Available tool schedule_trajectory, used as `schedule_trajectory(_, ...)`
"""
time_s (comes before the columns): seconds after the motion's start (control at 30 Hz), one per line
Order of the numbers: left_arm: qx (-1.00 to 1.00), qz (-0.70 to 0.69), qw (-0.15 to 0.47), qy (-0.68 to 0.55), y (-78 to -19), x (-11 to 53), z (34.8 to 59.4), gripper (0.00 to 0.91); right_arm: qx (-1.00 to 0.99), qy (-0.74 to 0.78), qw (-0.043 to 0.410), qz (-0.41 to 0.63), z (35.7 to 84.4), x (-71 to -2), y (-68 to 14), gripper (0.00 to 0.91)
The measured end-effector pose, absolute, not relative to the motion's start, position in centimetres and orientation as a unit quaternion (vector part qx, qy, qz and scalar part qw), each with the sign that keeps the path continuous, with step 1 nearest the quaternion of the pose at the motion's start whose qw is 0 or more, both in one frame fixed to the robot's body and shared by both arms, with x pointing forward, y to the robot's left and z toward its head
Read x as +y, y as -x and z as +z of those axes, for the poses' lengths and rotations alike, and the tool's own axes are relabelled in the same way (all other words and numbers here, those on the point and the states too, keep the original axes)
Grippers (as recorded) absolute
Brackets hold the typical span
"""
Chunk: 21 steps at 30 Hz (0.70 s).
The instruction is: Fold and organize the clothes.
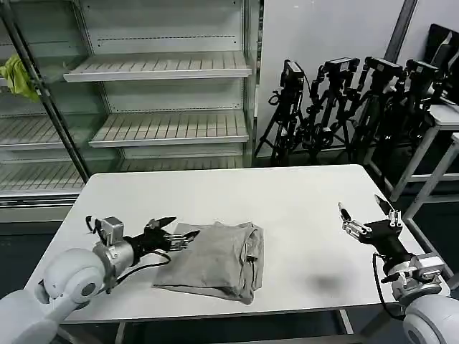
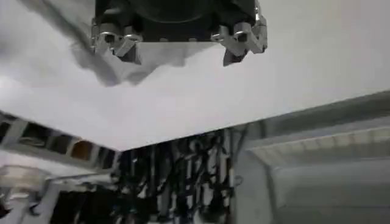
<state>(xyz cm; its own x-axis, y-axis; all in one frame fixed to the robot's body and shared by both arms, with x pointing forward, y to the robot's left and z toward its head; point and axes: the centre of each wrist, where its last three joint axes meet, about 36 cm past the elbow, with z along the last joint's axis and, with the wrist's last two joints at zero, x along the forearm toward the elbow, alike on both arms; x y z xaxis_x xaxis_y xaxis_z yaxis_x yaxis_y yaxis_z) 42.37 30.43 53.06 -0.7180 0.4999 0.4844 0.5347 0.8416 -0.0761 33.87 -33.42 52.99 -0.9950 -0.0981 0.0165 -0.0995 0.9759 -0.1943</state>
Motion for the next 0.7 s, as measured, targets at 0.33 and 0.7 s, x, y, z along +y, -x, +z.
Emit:
schedule_trajectory(0.33, -0.928, -0.017, 0.285, 0.24, -42.0, 32.2, 49.5, 0.907, -0.994, -0.053, -0.004, 0.093, 53.5, -33.0, -33.0, 0.907)
schedule_trajectory(0.7, -0.926, 0.002, 0.296, 0.234, -41.4, 31.6, 47.0, 0.202, -0.995, -0.051, -0.008, 0.09, 53.9, -32.8, -32.4, 0.907)
